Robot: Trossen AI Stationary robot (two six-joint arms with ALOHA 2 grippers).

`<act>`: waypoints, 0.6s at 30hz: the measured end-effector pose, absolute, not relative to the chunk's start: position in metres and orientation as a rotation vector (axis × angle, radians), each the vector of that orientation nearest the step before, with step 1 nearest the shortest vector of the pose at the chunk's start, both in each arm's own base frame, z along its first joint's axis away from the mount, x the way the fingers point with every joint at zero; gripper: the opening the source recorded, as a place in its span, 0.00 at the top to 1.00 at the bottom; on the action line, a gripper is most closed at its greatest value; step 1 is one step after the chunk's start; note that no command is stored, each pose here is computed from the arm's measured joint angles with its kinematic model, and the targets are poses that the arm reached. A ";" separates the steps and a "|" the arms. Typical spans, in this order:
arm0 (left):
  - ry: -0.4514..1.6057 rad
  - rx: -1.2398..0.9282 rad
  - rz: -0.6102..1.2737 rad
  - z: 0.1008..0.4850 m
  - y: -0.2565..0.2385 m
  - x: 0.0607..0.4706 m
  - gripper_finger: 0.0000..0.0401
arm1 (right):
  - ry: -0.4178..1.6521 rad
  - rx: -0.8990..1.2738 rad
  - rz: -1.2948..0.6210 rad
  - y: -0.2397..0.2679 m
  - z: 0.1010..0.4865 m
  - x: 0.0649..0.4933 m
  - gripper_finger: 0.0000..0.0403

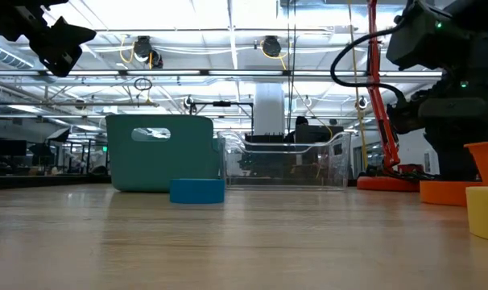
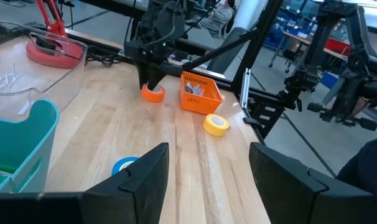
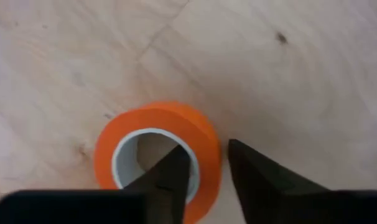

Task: Pick and place Stapler, Stapler remover, tape
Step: Put the orange tape into the transparent bin

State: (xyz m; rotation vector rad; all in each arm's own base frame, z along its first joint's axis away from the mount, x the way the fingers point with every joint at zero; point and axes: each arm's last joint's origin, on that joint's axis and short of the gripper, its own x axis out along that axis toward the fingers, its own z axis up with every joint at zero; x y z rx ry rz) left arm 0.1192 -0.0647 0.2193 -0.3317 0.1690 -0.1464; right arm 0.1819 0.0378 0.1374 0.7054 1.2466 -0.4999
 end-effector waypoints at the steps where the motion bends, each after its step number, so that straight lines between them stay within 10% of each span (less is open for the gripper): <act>1: 0.168 -0.333 -0.147 0.219 -0.065 0.119 0.44 | 1.243 0.704 -0.503 0.038 0.138 0.182 0.75; 5: 0.166 -0.334 -0.147 0.220 -0.065 0.119 0.44 | 1.243 0.701 -0.507 0.037 0.138 0.181 0.92; 18: 0.166 -0.333 -0.147 0.220 -0.065 0.119 0.44 | 0.864 0.860 -0.346 0.038 0.182 0.200 0.92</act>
